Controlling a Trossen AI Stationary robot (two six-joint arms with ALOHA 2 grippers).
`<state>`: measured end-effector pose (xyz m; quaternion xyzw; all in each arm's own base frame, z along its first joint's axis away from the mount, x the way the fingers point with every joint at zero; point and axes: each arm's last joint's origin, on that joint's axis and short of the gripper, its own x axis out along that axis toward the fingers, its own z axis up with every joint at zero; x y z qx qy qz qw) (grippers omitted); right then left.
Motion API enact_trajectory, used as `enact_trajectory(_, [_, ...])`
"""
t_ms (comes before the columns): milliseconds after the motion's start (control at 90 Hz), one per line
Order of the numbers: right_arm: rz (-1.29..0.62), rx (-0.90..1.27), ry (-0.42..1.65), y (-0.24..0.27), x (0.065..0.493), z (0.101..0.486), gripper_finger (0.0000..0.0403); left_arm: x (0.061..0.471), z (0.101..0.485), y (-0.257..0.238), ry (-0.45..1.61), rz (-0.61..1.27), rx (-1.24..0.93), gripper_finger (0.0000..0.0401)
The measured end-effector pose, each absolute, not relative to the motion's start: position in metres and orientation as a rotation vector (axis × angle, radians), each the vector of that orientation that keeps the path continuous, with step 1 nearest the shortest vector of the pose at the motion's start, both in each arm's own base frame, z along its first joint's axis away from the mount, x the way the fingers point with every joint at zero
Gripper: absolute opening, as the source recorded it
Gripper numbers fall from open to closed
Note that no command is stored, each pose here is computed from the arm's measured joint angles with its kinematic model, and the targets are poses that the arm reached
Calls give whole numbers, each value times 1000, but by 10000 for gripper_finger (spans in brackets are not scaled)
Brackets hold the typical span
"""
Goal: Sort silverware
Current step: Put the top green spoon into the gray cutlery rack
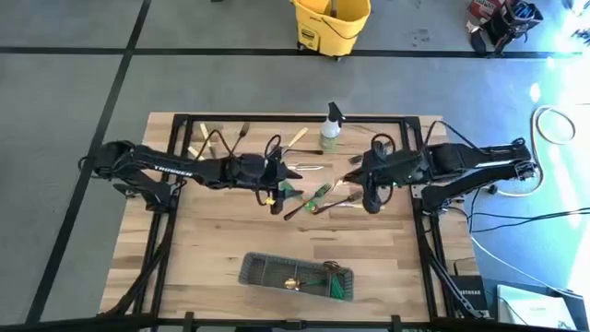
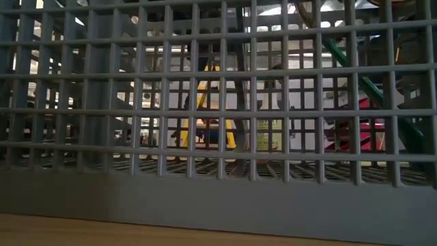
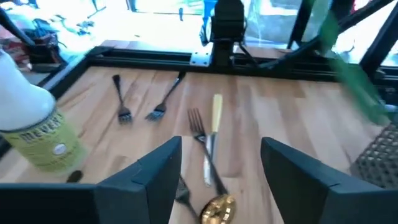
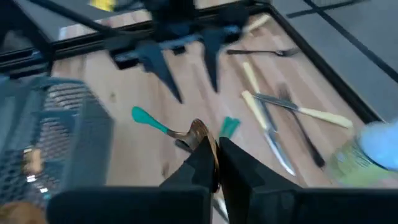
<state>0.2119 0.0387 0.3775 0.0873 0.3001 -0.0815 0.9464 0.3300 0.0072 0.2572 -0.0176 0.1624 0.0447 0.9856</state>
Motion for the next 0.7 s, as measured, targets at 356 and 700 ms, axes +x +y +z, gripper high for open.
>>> enact_trajectory(356, [50,-4,797,79,270,381,0,314,244,-1,238,54,-119,204])
enact_trajectory(700, [240,-144,850,107,301,394,0,297,239,-5,185,-80,-190,204])
